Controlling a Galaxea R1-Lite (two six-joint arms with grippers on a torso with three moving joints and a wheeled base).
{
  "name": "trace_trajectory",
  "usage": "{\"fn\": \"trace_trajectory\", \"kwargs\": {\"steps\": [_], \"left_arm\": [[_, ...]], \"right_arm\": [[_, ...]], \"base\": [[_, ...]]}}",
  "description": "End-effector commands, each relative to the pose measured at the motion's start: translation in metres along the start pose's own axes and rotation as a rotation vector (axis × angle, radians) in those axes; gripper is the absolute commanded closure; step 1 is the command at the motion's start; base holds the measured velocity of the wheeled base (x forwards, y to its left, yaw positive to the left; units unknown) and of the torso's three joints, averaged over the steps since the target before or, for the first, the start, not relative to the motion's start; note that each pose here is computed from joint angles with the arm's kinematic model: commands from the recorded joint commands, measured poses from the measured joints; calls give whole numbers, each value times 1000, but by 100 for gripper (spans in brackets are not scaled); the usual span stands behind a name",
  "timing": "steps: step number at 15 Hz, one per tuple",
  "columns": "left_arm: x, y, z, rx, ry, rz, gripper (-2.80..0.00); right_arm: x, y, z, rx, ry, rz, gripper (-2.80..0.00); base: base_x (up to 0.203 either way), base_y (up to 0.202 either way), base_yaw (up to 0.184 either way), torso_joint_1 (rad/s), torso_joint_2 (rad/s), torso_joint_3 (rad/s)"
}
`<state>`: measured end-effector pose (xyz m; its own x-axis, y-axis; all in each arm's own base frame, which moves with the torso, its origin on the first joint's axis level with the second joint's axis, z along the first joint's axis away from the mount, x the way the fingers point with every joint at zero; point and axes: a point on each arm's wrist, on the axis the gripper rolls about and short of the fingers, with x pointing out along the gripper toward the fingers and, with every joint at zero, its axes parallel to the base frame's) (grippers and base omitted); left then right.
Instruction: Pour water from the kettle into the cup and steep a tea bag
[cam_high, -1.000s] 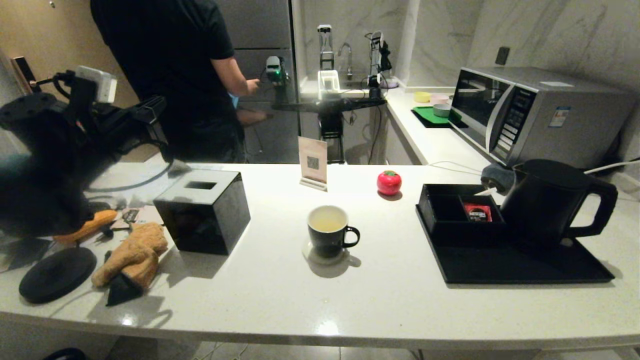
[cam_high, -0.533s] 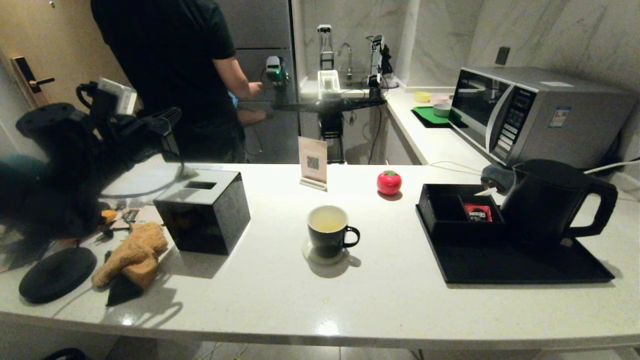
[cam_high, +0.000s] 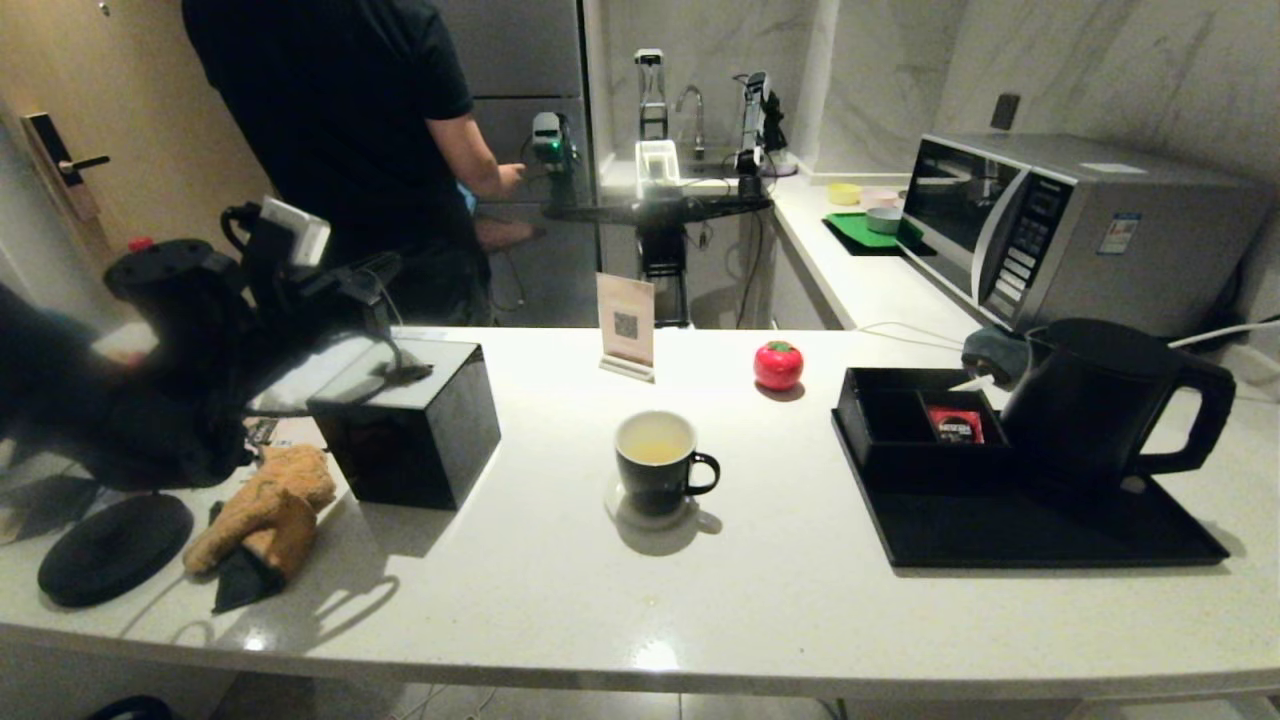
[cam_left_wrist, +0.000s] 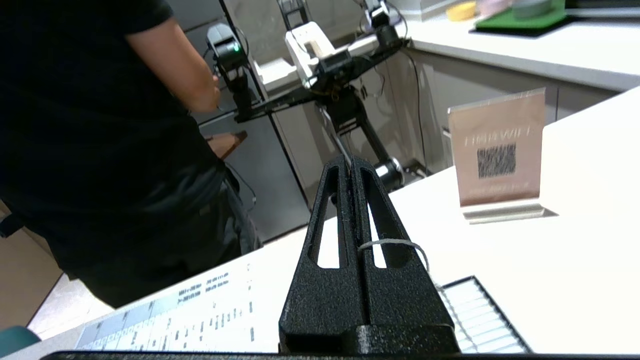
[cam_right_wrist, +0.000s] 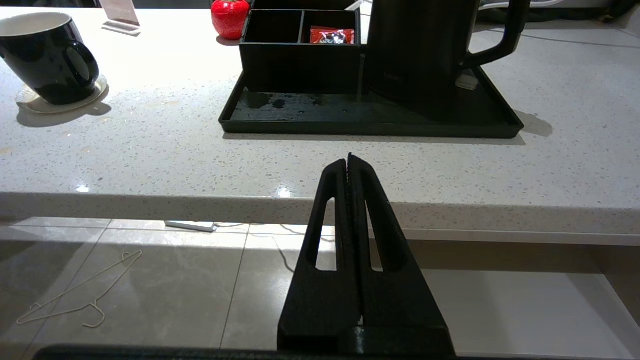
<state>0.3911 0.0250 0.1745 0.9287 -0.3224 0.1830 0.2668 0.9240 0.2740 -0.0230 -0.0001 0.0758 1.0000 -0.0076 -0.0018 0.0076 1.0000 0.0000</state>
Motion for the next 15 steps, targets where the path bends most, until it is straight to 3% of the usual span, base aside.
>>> {"fn": "trace_trajectory", "kwargs": {"steps": [1, 8, 15], "left_arm": [[1, 1, -7, 3, 11, 1, 0], [-14, 29, 4, 35, -4, 77, 0], [-14, 30, 4, 49, -6, 80, 0]], "right_arm": [[0, 0, 0, 0, 1, 0, 0], [0, 0, 0, 0, 0, 0, 0], [0, 0, 0, 0, 0, 0, 0]], "base": [[0, 0, 0, 0, 0, 0], [0, 0, 0, 0, 0, 0], [0, 0, 0, 0, 0, 0]]}}
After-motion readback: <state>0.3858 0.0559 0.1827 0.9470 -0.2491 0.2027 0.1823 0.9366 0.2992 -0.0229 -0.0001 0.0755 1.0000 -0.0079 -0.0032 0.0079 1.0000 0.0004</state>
